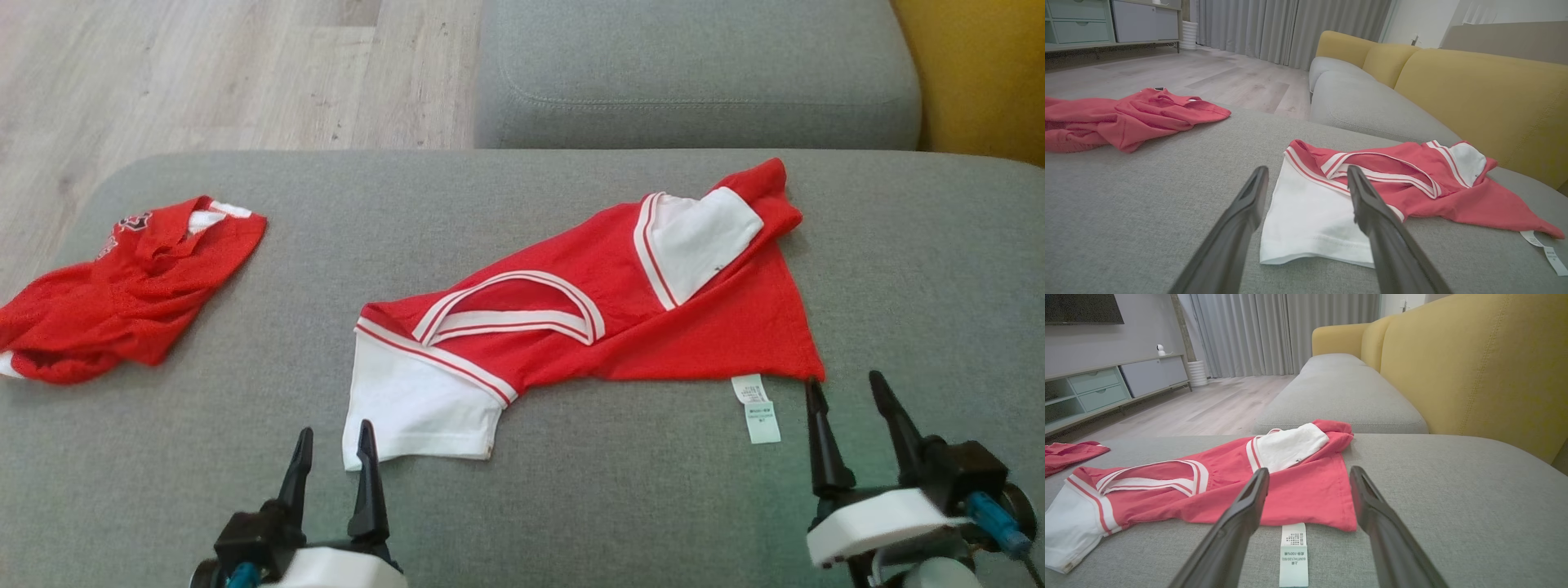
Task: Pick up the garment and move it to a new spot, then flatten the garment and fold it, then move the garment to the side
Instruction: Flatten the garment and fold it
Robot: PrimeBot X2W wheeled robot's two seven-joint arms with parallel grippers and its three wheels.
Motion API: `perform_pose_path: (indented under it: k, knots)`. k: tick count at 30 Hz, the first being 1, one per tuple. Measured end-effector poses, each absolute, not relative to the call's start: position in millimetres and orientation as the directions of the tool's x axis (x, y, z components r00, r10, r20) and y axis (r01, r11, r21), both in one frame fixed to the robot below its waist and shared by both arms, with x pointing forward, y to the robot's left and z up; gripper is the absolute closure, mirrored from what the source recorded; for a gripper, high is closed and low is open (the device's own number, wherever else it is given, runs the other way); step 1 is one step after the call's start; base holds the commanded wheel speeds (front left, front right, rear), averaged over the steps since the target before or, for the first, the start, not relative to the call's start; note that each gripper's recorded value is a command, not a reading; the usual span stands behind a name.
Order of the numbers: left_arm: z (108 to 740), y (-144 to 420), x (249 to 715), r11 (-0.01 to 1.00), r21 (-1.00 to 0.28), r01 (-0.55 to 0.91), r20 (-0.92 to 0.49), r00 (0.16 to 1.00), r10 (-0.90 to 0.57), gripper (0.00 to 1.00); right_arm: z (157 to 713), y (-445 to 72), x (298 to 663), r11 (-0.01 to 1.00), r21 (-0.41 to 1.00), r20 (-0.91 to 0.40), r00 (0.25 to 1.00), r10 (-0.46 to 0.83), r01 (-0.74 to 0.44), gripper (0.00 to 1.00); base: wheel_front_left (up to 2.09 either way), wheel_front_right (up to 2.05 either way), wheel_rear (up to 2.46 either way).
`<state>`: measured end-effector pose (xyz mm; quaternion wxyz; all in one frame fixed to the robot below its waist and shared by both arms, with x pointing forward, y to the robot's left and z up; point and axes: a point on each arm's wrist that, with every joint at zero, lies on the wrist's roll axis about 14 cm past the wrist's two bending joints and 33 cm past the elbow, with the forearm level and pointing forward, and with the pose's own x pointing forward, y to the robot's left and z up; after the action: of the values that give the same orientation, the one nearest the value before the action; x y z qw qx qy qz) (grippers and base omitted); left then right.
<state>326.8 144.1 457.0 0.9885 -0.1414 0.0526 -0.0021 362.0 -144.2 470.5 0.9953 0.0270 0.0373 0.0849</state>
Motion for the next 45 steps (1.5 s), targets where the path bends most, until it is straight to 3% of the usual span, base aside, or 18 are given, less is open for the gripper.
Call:
perform_pose_path:
  k: [20,39,45]
  knots:
    - [451.2,142.4,324.6,0.962,-0.273,-0.014,-0.134,0.991,-0.024,0.0,459.7,-127.8,357.1,0.974,0.084,-0.103,0.971,0.218,-0.21,0.0,0.0,0.0,0.0]
    - [364.3,149.2,350.4,0.973,-0.205,-0.102,-0.501,0.865,-0.015,0.0,433.6,-147.3,375.7,0.986,0.089,-0.177,0.971,0.158,-0.144,0.0,0.0,0.0,0.0]
    - [358.8,139.2,355.4,0.974,-0.212,-0.084,-0.523,0.852,-0.041,0.02,426.8,-154.3,382.2,0.989,0.08,-0.196,0.971,0.138,-0.124,0.0,0.0,0.0,0.0]
